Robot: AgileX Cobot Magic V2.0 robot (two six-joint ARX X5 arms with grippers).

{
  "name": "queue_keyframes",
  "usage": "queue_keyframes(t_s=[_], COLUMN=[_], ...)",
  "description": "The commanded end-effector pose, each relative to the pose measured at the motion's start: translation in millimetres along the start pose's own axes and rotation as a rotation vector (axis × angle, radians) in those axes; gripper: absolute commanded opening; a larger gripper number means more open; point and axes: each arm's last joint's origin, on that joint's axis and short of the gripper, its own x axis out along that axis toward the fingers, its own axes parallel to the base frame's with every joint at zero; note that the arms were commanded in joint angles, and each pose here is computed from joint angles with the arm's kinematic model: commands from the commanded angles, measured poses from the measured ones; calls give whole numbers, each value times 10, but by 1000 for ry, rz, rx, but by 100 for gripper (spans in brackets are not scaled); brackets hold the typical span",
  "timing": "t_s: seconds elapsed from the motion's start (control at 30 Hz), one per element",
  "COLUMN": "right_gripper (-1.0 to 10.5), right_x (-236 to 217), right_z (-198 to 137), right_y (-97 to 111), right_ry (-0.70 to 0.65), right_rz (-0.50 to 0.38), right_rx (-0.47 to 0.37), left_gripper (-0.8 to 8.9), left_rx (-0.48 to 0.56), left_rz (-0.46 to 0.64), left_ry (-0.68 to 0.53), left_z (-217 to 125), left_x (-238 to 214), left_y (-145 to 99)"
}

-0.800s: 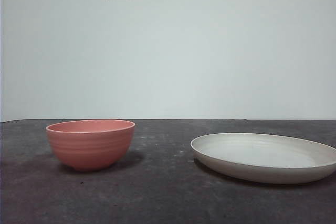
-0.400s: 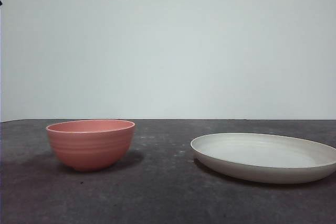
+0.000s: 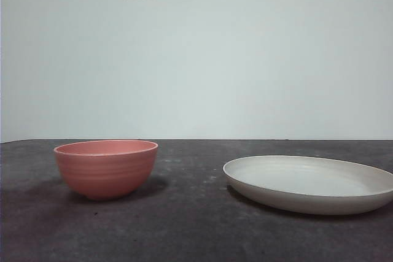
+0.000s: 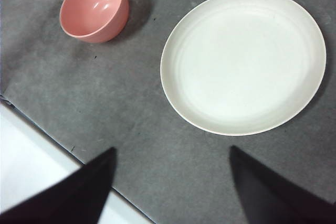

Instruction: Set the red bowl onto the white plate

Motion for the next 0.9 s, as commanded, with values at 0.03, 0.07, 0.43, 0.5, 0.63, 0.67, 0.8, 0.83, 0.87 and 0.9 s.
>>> queue_keyframes(t_s=[0.03,0.07,0.43,0.5,0.63,0.67,0.8,0.83,0.87,0.9], right_gripper=[390,390,390,390,390,390,390,390,390,390], right_x=[-36,-36,-36,-36,-36,-36,-36,-36,-36,-36], right_z=[46,46,46,46,46,46,46,46,46,46], right_y=[24,24,24,24,24,24,24,24,24,24], right_ry=[-20,-20,-20,-20,-20,-20,-20,-20,-20,-20], right_rz=[0,1,1,1,1,1,1,1,1,1], right_rx=[-18,-18,-17,-17,-17,-17,-17,-17,-17,-17], left_gripper=[406,406,406,406,404,404,404,404,404,404], left_rx=[25,21,-21,-19,-13,-12,-17,-18,-19,-19], left_rz=[-4,-4,74,93,125,132,195,215,234,250], left_ry=[-19,-20,-7,3,30,42,101,117,134,152], left_z=[57,57,154,229,401,449,604,631,660,688], left_x=[-26,-26,35,69,199,252,516,583,651,734], left_y=[-25,-25,26,33,57,68,152,176,200,228])
